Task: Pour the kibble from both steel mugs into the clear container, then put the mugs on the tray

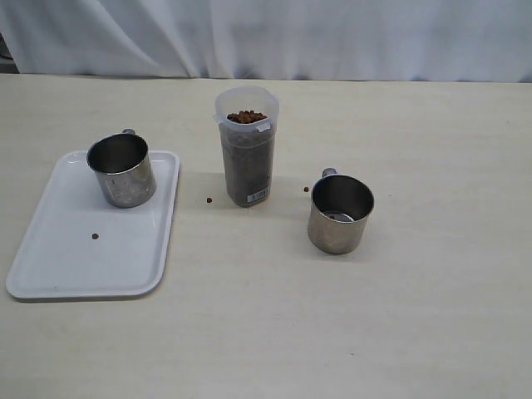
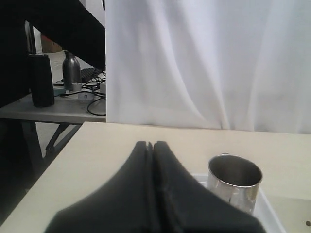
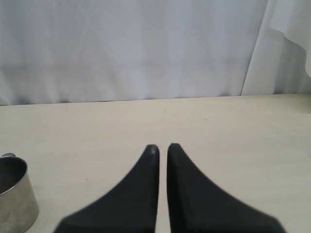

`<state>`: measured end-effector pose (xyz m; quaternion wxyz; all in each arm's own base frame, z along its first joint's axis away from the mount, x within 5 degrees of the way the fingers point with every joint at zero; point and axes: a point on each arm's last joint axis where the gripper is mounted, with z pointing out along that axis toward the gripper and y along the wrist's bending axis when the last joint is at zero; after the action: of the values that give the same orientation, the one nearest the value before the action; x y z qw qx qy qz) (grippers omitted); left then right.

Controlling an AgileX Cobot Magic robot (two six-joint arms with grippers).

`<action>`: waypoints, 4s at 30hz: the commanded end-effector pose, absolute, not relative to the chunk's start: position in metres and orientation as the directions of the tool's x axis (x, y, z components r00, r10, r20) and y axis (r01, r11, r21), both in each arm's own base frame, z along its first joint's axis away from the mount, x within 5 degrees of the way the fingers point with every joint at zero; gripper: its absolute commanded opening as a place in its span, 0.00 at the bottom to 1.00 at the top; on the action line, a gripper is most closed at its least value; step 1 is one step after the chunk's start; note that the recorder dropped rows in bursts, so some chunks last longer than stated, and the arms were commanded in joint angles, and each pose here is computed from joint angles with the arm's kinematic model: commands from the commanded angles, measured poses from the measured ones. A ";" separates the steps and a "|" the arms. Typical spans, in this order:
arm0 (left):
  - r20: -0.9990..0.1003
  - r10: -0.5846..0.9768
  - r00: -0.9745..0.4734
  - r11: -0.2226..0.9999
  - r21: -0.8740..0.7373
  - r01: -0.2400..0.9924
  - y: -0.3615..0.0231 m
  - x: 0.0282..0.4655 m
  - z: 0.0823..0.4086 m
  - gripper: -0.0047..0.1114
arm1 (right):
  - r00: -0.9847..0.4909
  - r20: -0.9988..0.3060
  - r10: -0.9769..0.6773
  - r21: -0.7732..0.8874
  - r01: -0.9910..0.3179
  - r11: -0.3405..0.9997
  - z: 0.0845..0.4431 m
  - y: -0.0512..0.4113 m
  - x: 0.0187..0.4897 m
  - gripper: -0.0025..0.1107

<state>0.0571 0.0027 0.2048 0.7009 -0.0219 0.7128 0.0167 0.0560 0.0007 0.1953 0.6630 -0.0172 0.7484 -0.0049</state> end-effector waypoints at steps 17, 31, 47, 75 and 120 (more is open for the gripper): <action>-0.999 -0.006 -0.040 1.000 -0.006 -0.001 -0.001 0.056 0.202 0.04 | -0.123 -0.992 -0.035 -0.033 -0.012 0.999 0.194 0.000 0.056 0.06; -0.998 -0.038 -0.041 0.999 -0.037 -0.014 0.001 0.056 0.202 0.04 | -0.123 -0.992 -0.035 -0.033 -0.012 0.999 0.194 0.000 0.056 0.06; -0.998 0.014 -0.069 1.000 0.015 -0.011 0.000 0.056 0.199 0.04 | -0.123 -0.992 -0.035 -0.033 -0.012 0.999 0.194 0.000 0.056 0.06; -0.997 0.014 -0.082 1.000 0.015 -0.010 0.000 0.056 0.198 0.04 | 0.120 -0.993 0.022 -0.014 -0.297 0.955 0.223 0.025 0.076 0.06; -0.996 0.015 -0.084 1.000 0.015 -0.010 0.000 0.056 0.198 0.04 | -0.079 -0.907 -0.413 -0.090 -0.923 0.374 0.120 0.146 0.233 0.06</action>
<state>0.0563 0.0007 0.1981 0.6751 -0.0010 0.7376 0.0103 0.2415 0.1420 0.1082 0.4485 -0.4807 0.7146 0.2390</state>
